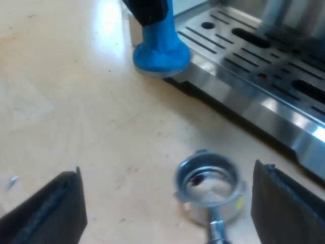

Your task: Grind coffee beans and then tamp

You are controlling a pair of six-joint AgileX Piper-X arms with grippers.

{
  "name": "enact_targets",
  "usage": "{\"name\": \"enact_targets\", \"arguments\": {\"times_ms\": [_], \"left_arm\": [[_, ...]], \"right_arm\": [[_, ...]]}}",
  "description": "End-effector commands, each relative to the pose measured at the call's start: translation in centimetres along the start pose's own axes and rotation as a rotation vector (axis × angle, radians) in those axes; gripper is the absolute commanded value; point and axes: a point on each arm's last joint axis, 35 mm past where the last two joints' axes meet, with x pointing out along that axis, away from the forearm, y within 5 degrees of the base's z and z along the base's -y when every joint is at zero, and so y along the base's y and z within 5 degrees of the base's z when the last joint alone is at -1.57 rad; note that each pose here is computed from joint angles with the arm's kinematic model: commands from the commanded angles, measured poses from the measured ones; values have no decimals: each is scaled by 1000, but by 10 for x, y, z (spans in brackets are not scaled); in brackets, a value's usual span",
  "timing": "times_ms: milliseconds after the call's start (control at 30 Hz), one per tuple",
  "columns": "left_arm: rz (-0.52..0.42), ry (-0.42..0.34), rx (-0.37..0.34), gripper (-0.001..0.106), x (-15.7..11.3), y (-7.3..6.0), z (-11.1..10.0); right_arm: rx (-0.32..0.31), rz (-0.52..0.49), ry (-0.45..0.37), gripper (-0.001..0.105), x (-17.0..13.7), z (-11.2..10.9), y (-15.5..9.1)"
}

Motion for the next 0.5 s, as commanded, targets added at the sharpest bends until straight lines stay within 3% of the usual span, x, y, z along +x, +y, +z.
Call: {"name": "enact_targets", "arguments": {"times_ms": [33, 267, 333, 500], "left_arm": [[20, -13, -76, 0, -4, 12, -10], [82, 9, -232, 0, 0, 49, -37], [107, 9, -300, 0, 4, 66, -46], [143, -7, -394, 0, 9, 89, -59]], "right_arm": [[-3, 53, -11, 70, -3, 8, 0], [2, 104, 28, 70, 6, 8, 6], [35, 126, 35, 70, 13, 9, 9], [78, 148, 33, 70, 29, 16, 4]]}}
